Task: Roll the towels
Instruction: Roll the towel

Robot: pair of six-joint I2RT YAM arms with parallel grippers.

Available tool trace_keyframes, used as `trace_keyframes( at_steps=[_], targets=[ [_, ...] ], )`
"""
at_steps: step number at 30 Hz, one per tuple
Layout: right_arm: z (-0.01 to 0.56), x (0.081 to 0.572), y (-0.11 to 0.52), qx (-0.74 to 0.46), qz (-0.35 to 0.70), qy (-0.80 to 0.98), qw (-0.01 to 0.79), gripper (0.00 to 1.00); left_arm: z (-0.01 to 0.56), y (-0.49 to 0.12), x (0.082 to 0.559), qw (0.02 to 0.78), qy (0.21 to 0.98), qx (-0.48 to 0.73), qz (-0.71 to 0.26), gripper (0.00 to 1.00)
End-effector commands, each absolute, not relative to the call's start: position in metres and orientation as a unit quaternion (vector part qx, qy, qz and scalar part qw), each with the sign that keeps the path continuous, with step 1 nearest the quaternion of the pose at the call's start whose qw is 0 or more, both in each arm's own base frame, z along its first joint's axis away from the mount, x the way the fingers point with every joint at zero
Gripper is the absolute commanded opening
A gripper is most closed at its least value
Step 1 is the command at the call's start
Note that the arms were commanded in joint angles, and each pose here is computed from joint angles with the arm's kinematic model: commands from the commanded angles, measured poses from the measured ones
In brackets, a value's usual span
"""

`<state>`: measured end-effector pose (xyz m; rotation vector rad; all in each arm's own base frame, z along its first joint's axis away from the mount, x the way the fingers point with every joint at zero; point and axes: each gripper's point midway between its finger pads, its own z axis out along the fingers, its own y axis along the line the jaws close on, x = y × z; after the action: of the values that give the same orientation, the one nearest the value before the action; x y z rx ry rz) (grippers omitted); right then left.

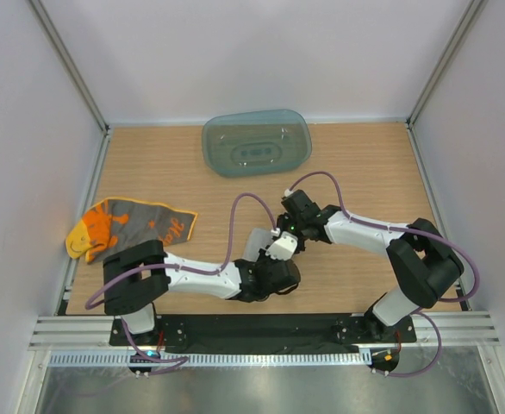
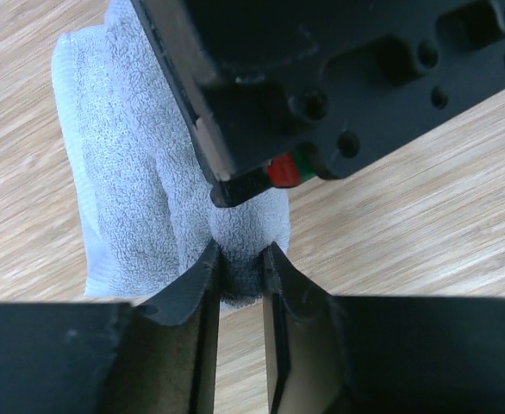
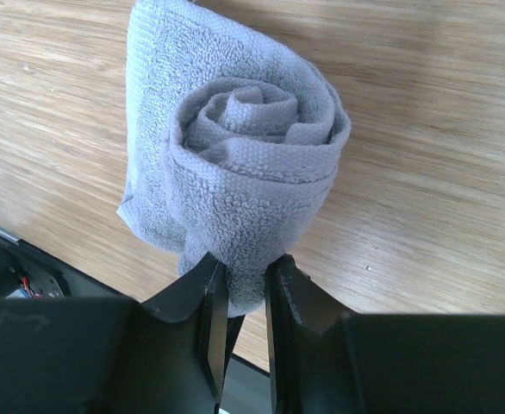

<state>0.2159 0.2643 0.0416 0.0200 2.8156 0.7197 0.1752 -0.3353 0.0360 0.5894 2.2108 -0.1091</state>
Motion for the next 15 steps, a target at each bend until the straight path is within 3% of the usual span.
trace_keyframes(
  at_steps=[1,3,7,11,15],
  targets=[
    [0.055,0.211,0.268,-0.002,0.258,0.960,0.109,0.17,0.010,-0.328,0.166,0.390,0.888,0.239,-0.042,0.18],
    [0.056,0.209,0.267,-0.003,0.257,0.960,0.108,0.19,0.011,-0.328,0.165,0.391,0.888,0.237,-0.052,0.12],
    [0.056,0.211,0.264,-0.006,0.248,0.962,0.114,0.34,0.016,-0.325,0.165,0.387,0.890,0.228,-0.076,0.00],
    [0.058,0.228,0.252,-0.004,0.225,0.966,0.127,0.52,0.025,-0.323,0.165,0.384,0.891,0.215,-0.115,0.00],
    [0.060,0.253,0.239,0.017,0.221,0.966,0.134,0.58,0.034,-0.321,0.163,0.381,0.889,0.209,-0.148,0.00]
  ],
)
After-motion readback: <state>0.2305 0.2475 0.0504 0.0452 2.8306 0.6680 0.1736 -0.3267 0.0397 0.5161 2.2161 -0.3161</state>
